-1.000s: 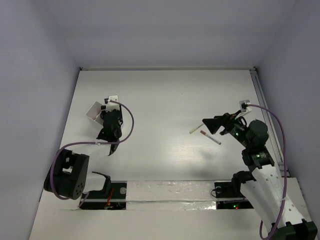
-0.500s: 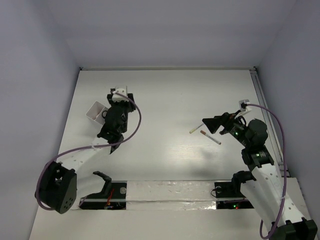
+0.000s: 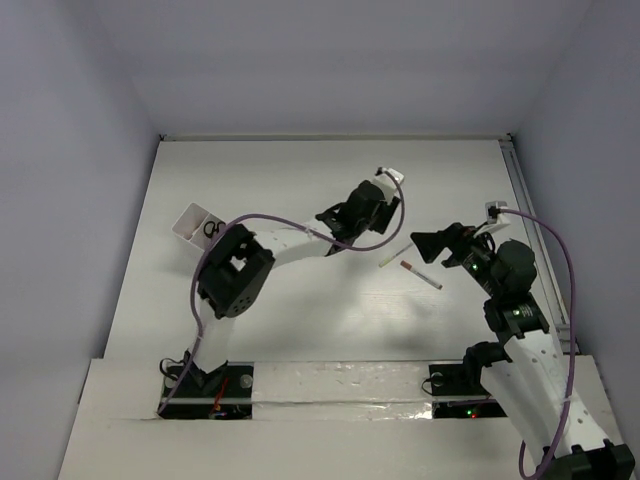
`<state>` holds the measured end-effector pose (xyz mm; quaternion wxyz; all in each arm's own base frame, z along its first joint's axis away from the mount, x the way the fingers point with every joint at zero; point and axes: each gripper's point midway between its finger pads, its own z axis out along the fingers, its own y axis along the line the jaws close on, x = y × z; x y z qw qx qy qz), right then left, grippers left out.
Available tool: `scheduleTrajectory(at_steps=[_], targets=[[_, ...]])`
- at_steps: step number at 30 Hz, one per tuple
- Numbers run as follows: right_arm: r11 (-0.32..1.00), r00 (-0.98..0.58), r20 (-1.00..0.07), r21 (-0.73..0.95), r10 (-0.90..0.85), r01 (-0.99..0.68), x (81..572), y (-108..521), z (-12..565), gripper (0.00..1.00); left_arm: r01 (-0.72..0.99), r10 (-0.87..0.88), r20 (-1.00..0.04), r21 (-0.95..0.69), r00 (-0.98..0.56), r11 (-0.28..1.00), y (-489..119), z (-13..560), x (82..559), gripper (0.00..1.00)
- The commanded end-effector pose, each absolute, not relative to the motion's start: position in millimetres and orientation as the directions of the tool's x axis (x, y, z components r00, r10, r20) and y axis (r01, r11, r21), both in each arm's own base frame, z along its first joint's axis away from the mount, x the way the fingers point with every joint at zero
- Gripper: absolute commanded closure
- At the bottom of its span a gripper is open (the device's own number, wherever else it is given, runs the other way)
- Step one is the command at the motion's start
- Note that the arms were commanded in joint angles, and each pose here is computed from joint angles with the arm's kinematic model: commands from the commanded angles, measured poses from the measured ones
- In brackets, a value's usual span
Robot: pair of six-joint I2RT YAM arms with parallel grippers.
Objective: Sort the stationery into containers
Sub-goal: Pick up the pen from the center of the board.
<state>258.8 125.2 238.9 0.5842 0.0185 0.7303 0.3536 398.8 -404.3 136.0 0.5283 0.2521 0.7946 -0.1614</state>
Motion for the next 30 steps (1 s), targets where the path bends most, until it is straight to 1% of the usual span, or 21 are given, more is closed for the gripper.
scheduleTrajectory(at_steps=[1,4,6,9,11,12,18,23,26,27,28,30], targets=[[0.767,-0.266,-0.854,0.518,0.446,-0.379,261,120,252,0.00,0.679,0.264,-0.911,-0.023,-0.316,0.733,-442,144,387,0.54],[0.782,-0.254,-0.853,0.520,0.455,-0.345,262,114,253,0.00,0.726,0.293,-0.897,-0.046,-0.332,0.686,-458,125,378,0.55],[0.798,-0.220,-0.859,0.512,0.463,-0.318,265,106,258,0.00,0.776,0.315,-0.886,-0.075,-0.340,0.626,-474,113,365,0.55],[0.808,-0.242,-0.854,0.517,0.461,-0.283,266,103,249,0.00,0.823,0.364,-0.873,-0.070,-0.323,0.564,-491,102,350,0.55],[0.810,-0.243,-0.853,0.517,0.462,-0.277,266,102,248,0.00,0.834,0.371,-0.874,-0.069,-0.315,0.547,-498,101,347,0.55],[0.811,-0.239,-0.853,0.517,0.463,-0.273,267,102,249,0.00,0.837,0.385,-0.864,-0.073,-0.325,0.542,-500,91,346,0.55],[0.816,-0.218,-0.857,0.513,0.467,-0.268,265,98,252,0.00,0.843,0.415,-0.842,-0.083,-0.345,0.532,-509,71,349,0.55],[0.815,-0.218,-0.857,0.513,0.467,-0.271,265,99,252,0.00,0.845,0.427,-0.841,-0.064,-0.333,0.532,-513,69,350,0.55],[0.814,-0.217,-0.857,0.512,0.467,-0.275,265,99,253,0.00,0.831,0.445,-0.833,-0.031,-0.328,0.556,-513,64,354,0.56],[0.812,-0.219,-0.857,0.512,0.466,-0.279,264,100,252,0.00,0.816,0.466,-0.816,-0.011,-0.341,0.578,-508,54,357,0.56],[0.811,-0.218,-0.858,0.512,0.466,-0.283,264,100,253,0.00,0.807,0.464,-0.819,0.001,-0.338,0.590,-509,59,362,0.57],[0.810,-0.220,-0.857,0.514,0.466,-0.283,264,101,253,0.00,0.790,0.499,-0.797,0.046,-0.340,0.611,-505,46,364,0.58]])
